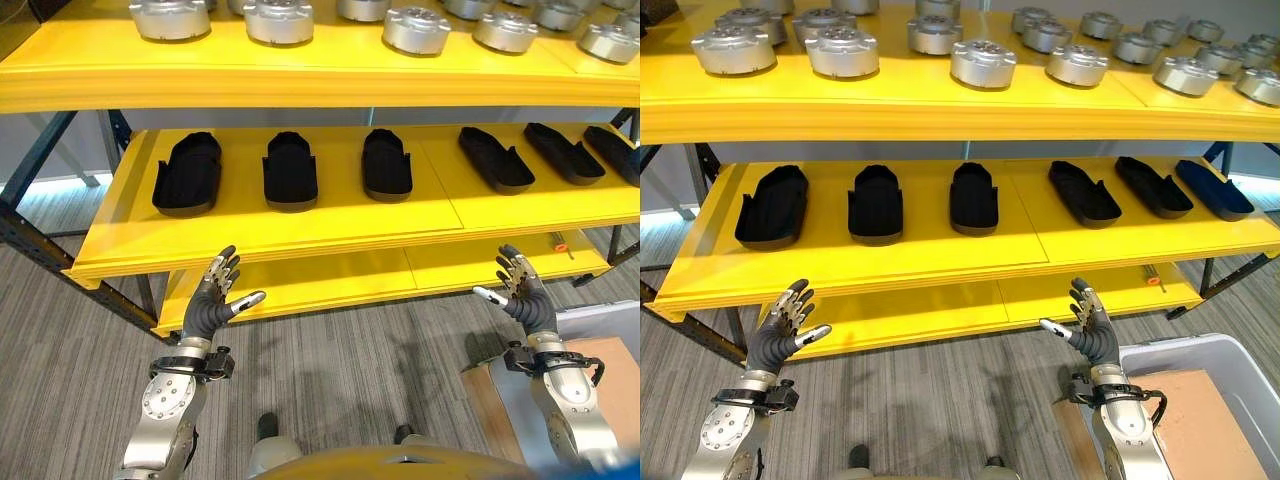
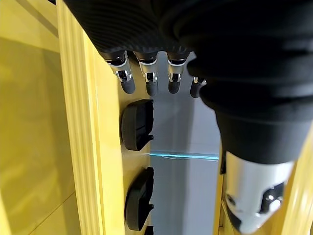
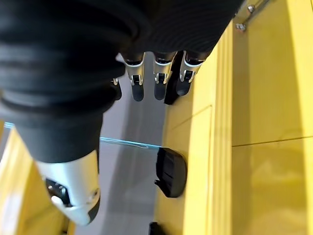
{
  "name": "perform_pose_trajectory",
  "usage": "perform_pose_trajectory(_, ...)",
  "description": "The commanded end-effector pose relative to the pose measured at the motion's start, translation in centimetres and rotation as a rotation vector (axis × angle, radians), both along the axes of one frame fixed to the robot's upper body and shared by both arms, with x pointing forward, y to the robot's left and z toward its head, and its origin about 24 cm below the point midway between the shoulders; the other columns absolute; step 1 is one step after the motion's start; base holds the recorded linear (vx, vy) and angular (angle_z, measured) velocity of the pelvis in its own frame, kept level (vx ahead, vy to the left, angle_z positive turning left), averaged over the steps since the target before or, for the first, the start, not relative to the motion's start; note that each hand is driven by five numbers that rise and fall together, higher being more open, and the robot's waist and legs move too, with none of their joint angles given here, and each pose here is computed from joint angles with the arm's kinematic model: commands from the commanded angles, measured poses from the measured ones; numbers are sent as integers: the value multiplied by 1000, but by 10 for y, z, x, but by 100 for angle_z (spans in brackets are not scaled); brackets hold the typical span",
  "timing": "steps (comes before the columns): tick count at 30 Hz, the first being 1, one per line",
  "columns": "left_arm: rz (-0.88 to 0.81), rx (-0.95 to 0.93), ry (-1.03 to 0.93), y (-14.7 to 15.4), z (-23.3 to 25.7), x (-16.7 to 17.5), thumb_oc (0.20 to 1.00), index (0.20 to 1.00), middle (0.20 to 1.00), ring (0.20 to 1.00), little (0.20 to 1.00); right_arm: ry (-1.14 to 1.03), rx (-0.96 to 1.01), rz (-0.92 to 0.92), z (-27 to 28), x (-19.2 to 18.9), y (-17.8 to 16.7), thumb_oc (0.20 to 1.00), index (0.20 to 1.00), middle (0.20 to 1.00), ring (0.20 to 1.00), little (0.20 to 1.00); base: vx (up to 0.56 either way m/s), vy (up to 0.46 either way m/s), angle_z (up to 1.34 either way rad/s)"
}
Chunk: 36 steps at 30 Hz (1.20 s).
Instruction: Move parts from the plastic box to the shelf.
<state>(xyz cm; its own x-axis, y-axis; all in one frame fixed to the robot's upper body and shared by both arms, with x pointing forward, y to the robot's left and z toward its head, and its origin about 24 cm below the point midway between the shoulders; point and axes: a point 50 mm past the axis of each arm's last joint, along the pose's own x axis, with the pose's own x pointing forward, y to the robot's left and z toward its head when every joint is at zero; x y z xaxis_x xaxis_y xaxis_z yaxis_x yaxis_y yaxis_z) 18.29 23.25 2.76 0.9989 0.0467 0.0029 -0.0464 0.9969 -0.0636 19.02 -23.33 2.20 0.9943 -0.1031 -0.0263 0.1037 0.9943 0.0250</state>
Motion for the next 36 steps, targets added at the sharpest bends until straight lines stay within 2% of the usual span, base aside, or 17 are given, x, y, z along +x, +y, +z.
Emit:
perform_pose_trajectory(1,-4,-3,-88,14,20,-1,1000,1000,1000,1000,1000,-103,50,48,21,10,-1,1000,1000,1000,1000,1000,8,40,-24)
perform_pose_trajectory(18,31,-127,7,6,-6,-12,1000,1000,1000,1000,1000,-20,171,130,0,0,25,1000,1000,1000,1000,1000,3,14,-6)
perform_pose_trajectory(36,28,-140,-31,2,0,-7,1000,1000,1000,1000,1000,-4,166,131,-3,-3,27,1000,1000,1000,1000,1000,0,0,0)
